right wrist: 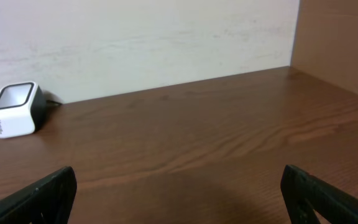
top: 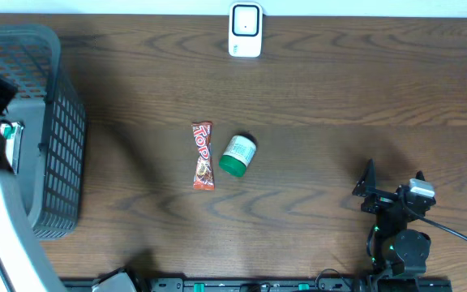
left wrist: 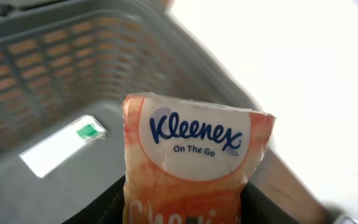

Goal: Scan the item barcode
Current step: 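Grasp the orange Kleenex tissue pack with the left gripper, then carry the Kleenex pack to the scanner and set it on the table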

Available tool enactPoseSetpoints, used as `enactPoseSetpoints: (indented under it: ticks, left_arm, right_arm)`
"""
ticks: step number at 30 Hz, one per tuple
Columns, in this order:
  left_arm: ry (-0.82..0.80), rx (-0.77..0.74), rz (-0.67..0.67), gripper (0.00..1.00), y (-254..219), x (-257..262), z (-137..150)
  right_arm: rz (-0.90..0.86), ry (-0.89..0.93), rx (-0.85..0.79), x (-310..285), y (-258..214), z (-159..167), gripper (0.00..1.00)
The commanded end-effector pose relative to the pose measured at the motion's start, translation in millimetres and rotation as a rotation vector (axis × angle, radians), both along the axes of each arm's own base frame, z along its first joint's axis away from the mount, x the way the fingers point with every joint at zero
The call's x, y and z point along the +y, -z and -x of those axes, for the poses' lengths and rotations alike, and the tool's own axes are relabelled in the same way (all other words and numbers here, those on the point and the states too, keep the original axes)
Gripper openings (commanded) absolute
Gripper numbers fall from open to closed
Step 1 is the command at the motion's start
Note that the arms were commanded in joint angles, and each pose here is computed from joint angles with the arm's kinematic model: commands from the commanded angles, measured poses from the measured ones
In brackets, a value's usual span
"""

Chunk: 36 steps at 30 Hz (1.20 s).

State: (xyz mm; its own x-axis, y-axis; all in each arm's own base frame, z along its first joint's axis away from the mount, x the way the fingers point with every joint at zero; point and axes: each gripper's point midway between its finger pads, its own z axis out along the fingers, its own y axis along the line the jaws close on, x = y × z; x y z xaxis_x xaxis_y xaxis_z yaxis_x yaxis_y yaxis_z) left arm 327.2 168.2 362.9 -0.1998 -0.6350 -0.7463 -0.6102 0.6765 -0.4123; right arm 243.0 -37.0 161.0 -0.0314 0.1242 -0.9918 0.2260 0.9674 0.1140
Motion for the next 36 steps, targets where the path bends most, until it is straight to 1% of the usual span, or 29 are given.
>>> enactPoseSetpoints:
  ticks: [1, 3, 9, 14, 18, 22, 23, 26, 27, 31, 36]
  left_arm:
    - [0.188, -0.054, 0.087, 0.48, -13, -61, 0]
    - [0.284, -0.047, 0.117, 0.47, -14, -101, 1]
    - [0.572, 0.029, 0.184, 0.47, 7, -214, -16]
    - [0.678, 0.148, 0.166, 0.47, 47, -299, -31]
    - [0.742, 0.241, 0.143, 0.47, 94, -369, -42]
    - [0.746, 0.340, 0.159, 0.47, 148, -420, -45]
    - [0.736, 0.378, 0.177, 0.47, 168, -434, -43]
    - [0.708, 0.445, 0.210, 0.47, 204, -457, -38]
    - [0.698, 0.482, 0.218, 0.47, 226, -470, -34]
    - [0.639, 0.549, 0.224, 0.47, 267, -487, -23]
    - [0.540, 0.623, 0.215, 0.48, 317, -495, -9]
  right_arm:
    - [0.006, 0.004, 0.005, -1, 1, 0, 0.99]
    - [0.006, 0.004, 0.005, -1, 1, 0, 0.99]
    - [0.006, 0.004, 0.005, -1, 1, 0, 0.99]
    - [0.006, 0.004, 0.005, -1, 1, 0, 0.99]
    - [0.006, 0.004, 0.005, -1, 1, 0, 0.99]
    - [0.006, 0.004, 0.005, -1, 1, 0, 0.99]
    - [0.006, 0.004, 0.005, -1, 1, 0, 0.99]
    - [0.006, 0.004, 0.005, -1, 1, 0, 0.99]
    - [0.006, 0.004, 0.005, -1, 1, 0, 0.99]
    - [0.006, 0.004, 0.005, -1, 1, 0, 0.99]
    - [0.006, 0.004, 0.005, -1, 1, 0, 0.99]
